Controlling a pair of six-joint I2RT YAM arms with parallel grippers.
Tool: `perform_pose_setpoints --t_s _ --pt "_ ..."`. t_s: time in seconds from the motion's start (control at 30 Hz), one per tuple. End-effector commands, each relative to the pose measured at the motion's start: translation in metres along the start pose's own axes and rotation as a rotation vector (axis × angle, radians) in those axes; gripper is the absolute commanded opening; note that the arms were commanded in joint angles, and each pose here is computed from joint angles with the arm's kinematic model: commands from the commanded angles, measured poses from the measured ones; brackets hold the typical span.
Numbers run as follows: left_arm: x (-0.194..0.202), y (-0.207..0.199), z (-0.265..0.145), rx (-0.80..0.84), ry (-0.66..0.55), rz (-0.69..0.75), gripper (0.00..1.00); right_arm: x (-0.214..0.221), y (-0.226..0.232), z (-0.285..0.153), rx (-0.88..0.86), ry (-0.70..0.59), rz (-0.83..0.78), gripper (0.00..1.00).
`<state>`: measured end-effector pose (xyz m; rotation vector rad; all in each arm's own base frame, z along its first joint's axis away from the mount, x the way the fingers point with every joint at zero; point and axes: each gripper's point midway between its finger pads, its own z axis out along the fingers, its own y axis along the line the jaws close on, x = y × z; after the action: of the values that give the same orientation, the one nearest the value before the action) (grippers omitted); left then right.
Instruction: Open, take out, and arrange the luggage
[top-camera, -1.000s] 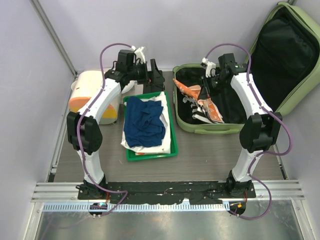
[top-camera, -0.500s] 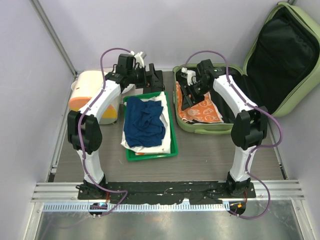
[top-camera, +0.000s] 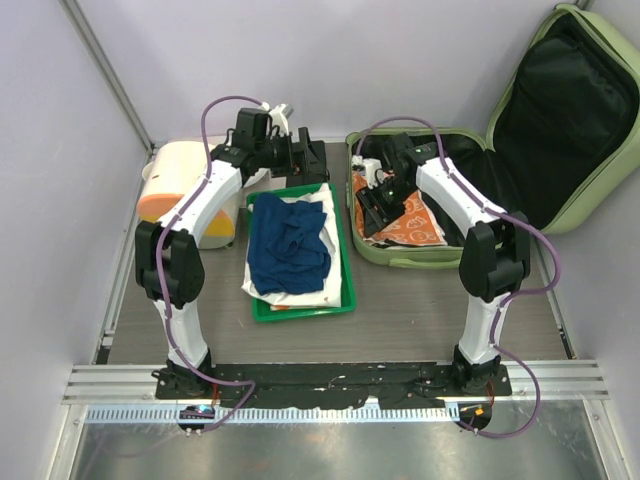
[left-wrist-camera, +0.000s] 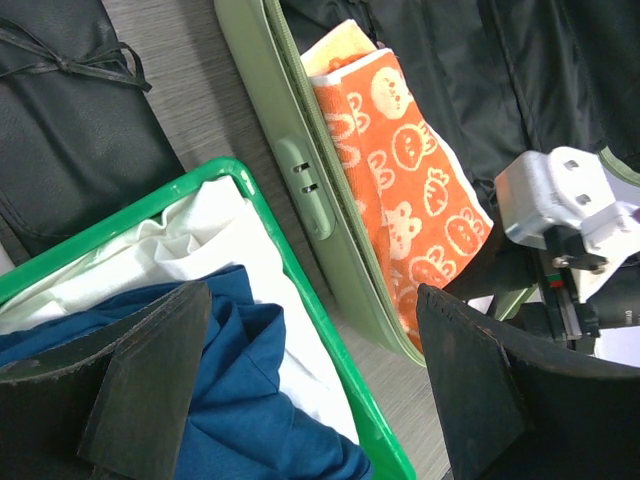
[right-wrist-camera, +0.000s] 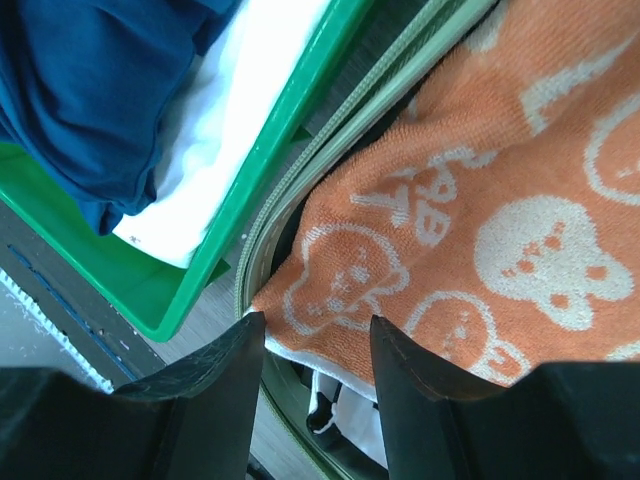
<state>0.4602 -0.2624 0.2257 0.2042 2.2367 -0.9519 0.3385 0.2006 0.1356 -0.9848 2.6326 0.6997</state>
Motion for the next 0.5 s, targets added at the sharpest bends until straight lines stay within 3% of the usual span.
perform_pose_setpoints --t_s 0.0,0.1,0.13,0.17,0.2,0.23,0.47 --pt "-0.017 -0.015 -0.016 0.026 -0.060 0.049 0.87 -0.006 0.011 -0.005 0.008 -0.036 -0.011 0.53" --pt "-0.019 -0.016 -0.016 0.027 -0.067 0.042 0.88 -0.006 0.012 0.004 0.013 -0.026 -0.008 0.51" --pt "-0.020 -0.017 -0.016 0.029 -0.070 0.030 0.88 -0.007 0.011 0.004 0.013 -0.027 -0.006 0.45" --pt "-0.021 -0.016 -0.015 0.028 -0.075 0.022 0.88 -0.009 0.012 0.003 0.011 -0.031 -0.007 0.37" --pt "-0.022 -0.016 -0.014 0.028 -0.078 0.012 0.88 -0.015 0.013 -0.002 0.014 -0.051 -0.017 0.14" --pt "-0.025 -0.017 -0.012 0.027 -0.088 -0.007 0.88 -0.020 0.016 -0.010 0.014 -0.077 -0.030 0.02" --pt "-0.035 -0.018 0.006 0.044 -0.120 -0.076 0.85 -0.039 0.036 -0.067 -0.013 -0.252 -0.092 0.01"
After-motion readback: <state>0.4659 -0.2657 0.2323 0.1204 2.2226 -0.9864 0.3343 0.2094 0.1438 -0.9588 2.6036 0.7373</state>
